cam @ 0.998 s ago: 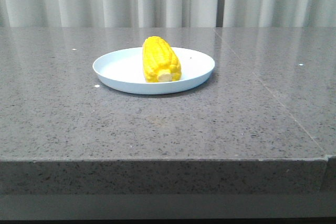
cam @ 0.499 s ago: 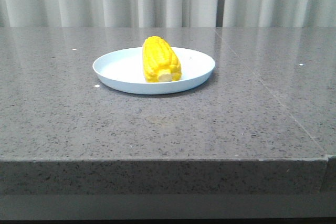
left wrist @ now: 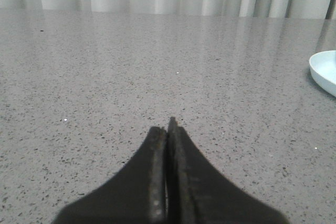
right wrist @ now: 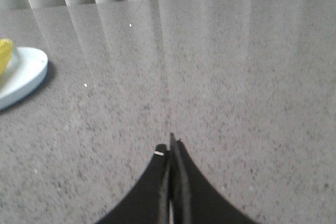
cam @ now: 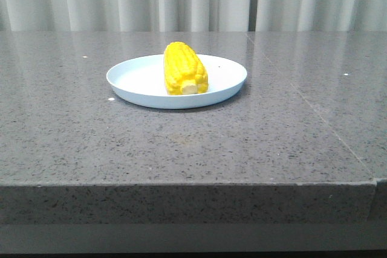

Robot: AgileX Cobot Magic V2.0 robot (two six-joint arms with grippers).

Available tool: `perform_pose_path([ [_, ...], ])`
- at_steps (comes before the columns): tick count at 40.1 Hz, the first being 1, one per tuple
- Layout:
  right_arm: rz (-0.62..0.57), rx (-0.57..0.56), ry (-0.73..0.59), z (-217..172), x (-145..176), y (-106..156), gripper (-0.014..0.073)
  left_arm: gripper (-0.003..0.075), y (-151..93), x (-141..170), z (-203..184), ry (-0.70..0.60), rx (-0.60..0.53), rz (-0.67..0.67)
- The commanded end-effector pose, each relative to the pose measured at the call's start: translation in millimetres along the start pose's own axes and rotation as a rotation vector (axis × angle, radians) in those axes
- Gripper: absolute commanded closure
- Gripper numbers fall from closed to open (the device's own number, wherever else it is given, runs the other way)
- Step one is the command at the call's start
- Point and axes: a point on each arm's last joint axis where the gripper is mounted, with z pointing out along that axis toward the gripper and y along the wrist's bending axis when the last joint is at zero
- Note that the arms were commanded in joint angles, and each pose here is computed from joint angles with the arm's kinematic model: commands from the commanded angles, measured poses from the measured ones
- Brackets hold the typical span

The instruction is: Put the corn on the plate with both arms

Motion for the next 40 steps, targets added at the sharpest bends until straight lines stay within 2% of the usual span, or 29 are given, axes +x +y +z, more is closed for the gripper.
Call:
perform_pose_path([
  [1, -0.017, -0.014, -0.100, 0.6, -0.8, 0.2, 0.0666, 0.0741, -0.1, -1.5, -0.2, -0.085, 0.002, -0.005],
  [5, -0.020, -0.012, -0.090, 1.3, 9.6, -1.4, 0.0666, 0.0741, -0.1, -1.5, -0.2, -0.085, 0.002, -0.005],
  [40, -0.032, -0.013, -0.101, -1.1, 9.7, -1.5, 0.0666, 0.0741, -0.1, -1.4, 0.0, -0.083, 0.002, -0.005],
])
